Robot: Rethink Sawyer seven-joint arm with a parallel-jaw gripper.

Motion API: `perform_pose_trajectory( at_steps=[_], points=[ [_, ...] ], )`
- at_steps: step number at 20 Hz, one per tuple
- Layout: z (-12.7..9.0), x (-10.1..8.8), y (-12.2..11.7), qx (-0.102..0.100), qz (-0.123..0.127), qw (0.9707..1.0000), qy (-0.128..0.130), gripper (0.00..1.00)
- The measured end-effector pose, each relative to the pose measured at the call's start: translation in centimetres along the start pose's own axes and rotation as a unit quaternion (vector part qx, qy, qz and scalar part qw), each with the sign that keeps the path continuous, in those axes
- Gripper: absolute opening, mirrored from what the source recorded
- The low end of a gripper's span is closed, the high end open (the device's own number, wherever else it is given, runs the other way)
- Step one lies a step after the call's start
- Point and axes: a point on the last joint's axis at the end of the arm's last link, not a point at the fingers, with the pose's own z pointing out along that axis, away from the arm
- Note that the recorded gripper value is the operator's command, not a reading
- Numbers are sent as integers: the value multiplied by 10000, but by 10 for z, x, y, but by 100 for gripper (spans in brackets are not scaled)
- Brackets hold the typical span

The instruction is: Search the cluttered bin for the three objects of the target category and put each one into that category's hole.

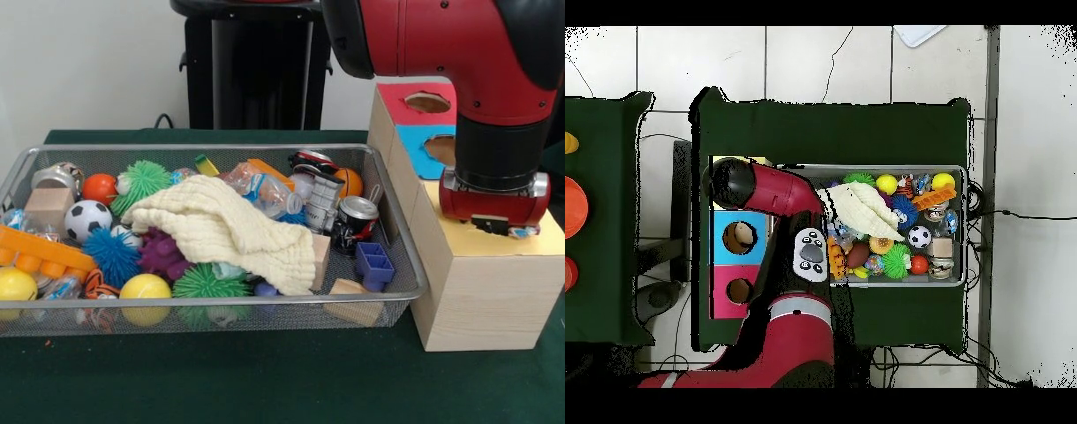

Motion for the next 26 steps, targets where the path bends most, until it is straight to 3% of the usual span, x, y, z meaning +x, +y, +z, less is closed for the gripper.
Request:
perform_pose_trajectory(
  at_steps=[3,4,20,26],
  points=[
    [0,0,0,2,-2,10000,0,0],
    [0,0,-2,28,-2,10000,2,100],
    [-5,1,-3,48,-7,10000,14,100],
    [-30,-2,-3,11,29,9995,313,100]
  ],
)
